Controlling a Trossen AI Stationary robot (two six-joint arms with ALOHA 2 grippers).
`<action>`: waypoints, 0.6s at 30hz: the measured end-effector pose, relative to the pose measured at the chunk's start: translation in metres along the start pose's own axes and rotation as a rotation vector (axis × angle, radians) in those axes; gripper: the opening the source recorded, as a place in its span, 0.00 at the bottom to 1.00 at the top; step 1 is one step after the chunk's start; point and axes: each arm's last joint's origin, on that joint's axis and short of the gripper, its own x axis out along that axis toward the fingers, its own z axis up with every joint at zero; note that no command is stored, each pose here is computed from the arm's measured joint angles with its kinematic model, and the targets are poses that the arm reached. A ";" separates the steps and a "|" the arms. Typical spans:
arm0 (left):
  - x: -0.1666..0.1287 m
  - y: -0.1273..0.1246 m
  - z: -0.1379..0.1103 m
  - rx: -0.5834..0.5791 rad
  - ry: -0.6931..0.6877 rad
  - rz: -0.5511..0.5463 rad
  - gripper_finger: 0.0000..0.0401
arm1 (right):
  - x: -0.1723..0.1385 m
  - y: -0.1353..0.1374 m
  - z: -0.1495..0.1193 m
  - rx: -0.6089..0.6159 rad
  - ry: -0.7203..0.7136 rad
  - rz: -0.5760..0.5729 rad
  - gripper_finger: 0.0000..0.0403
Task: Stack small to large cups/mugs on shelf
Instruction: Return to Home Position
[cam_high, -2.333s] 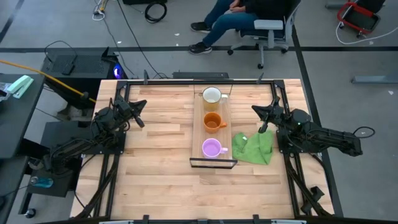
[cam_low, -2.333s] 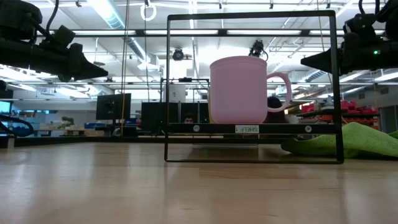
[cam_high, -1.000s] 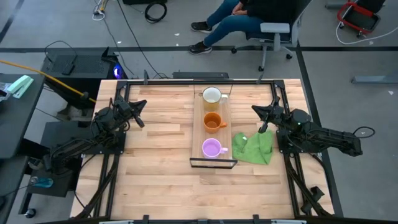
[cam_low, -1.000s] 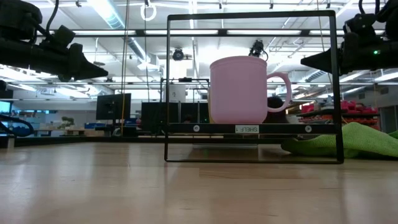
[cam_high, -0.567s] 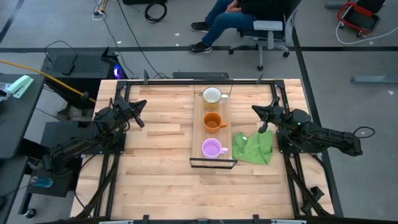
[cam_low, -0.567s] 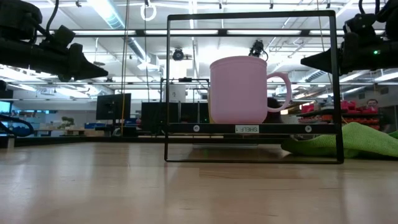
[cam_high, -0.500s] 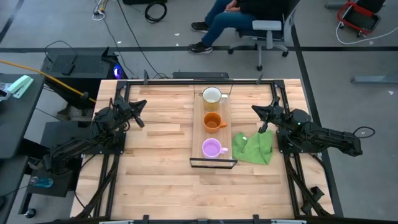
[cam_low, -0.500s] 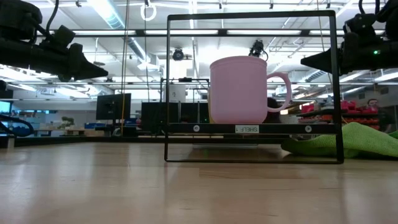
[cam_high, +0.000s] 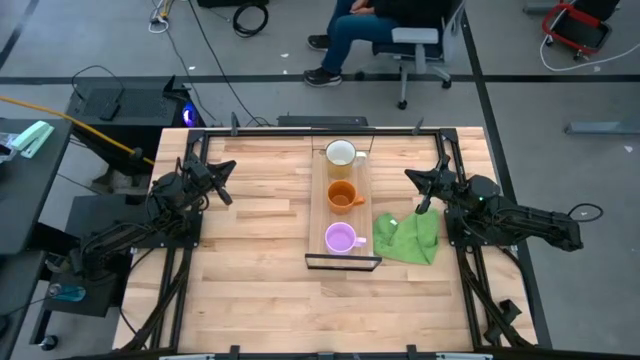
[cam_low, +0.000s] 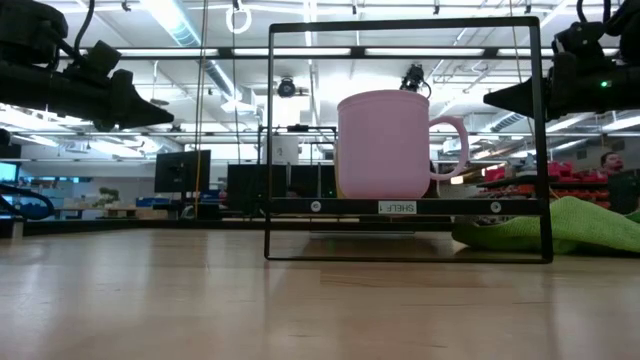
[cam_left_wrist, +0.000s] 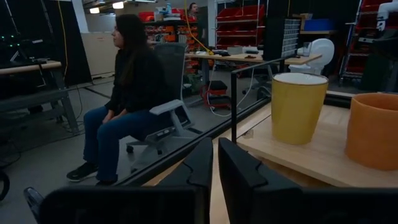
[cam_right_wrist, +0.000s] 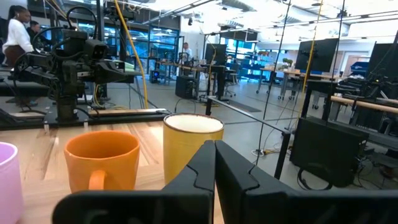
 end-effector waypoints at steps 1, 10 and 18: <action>0.000 0.000 0.000 0.000 0.000 0.000 0.08 | 0.000 0.000 0.000 0.000 0.000 0.000 0.03; 0.000 0.000 0.000 0.000 0.000 0.000 0.06 | 0.000 0.000 0.000 0.000 0.000 0.000 0.03; 0.000 0.000 0.000 0.000 0.000 0.000 0.09 | 0.000 0.000 0.000 0.000 0.000 0.000 0.03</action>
